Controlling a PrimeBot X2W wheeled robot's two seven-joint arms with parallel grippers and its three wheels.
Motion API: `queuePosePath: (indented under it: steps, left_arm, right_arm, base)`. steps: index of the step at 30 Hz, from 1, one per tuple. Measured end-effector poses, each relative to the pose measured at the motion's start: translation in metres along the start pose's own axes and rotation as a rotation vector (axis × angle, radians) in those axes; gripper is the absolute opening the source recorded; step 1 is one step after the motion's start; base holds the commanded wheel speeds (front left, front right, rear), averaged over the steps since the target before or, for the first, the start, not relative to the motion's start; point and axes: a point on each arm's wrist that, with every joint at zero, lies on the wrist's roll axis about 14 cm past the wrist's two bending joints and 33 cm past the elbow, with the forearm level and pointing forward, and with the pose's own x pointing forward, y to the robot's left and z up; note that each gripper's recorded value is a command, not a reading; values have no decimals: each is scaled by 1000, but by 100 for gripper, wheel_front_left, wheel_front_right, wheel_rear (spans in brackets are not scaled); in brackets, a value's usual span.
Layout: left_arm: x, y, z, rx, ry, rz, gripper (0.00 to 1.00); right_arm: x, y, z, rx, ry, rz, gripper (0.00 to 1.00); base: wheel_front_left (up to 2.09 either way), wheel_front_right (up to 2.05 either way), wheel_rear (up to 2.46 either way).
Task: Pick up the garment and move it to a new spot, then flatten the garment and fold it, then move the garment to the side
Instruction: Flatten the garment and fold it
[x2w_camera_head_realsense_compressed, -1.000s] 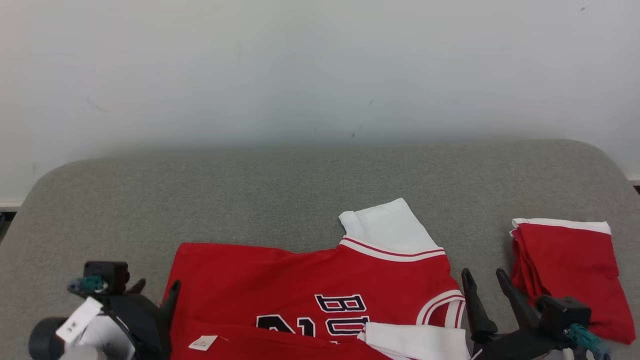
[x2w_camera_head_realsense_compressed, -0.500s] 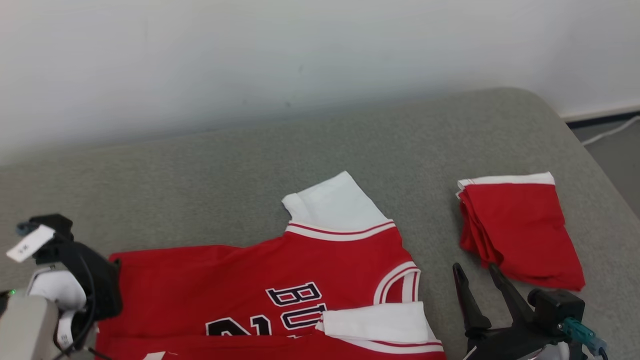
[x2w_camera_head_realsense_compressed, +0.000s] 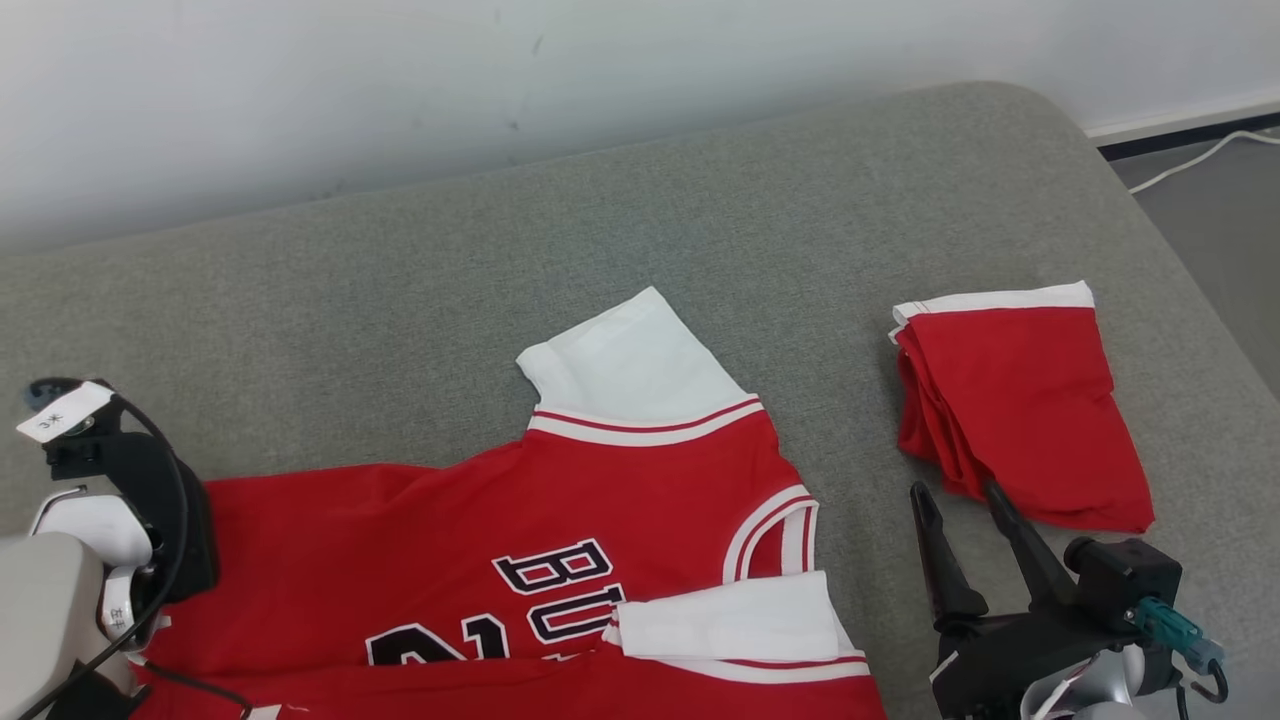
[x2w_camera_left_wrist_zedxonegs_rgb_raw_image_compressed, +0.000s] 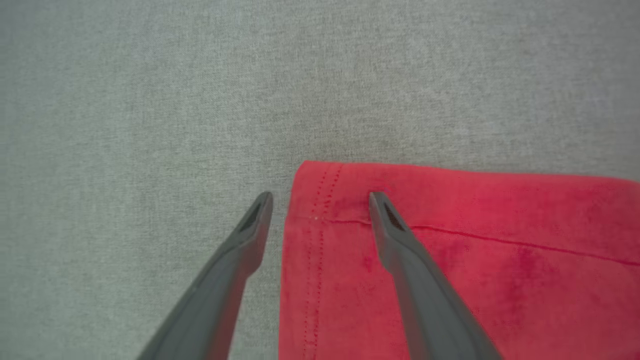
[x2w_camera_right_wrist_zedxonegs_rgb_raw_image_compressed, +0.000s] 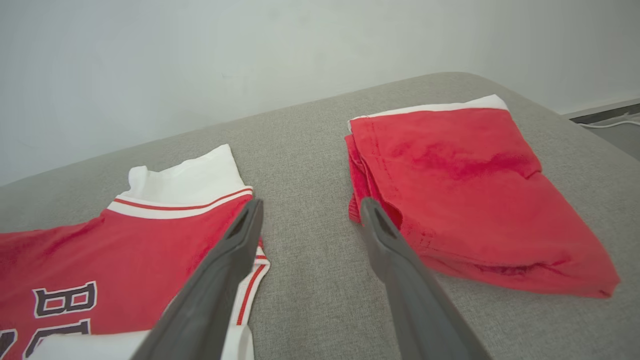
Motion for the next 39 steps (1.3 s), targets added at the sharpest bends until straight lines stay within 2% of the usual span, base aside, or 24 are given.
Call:
queuePosePath:
  steps: [7, 17, 18, 19, 20, 21, 26, 29, 35, 39]
  left_arm:
    - [1, 14, -10, -10, 38, 35, 100]
    - [6, 6, -10, -38, 50, 17, 100]
    - [7, 5, -11, -38, 52, 15, 94]
    - [8, 4, -11, -38, 54, 13, 62]
    - [8, 2, -10, -38, 54, 10, 35]
    - [9, 1, -10, -37, 55, 7, 0]
    - [9, -9, -6, -36, 42, -11, 0]
    - [8, -6, -3, -45, 35, -9, 0]
    - [8, -7, 1, -64, 29, -11, 0]
    - [5, -11, 6, -65, 13, -18, 0]
  right_arm:
    - [4, 10, -5, -2, 19, 32, 100]
    - [5, 8, -7, -9, 29, 31, 100]
    - [5, 7, -7, -11, 29, 28, 100]
    - [5, 6, -7, -12, 29, 25, 100]
    - [5, 5, -6, -13, 28, 25, 100]
    - [6, 5, -6, -13, 26, 25, 100]
    - [9, 5, -7, -32, 38, 34, 100]
    - [20, 14, -3, -52, 60, 82, 100]
    - [76, 64, 39, -178, 98, 267, 100]
    - [107, 85, 51, -242, 198, 311, 100]
  base:
    - [0, 0, 0]
    - [0, 0, 0]
    - [0, 0, 0]
    - [0, 0, 0]
    - [0, 0, 0]
    - [0, 0, 0]
    - [0, 0, 0]
    - [0, 0, 0]
    - [0, 0, 0]
    - [0, 0, 0]
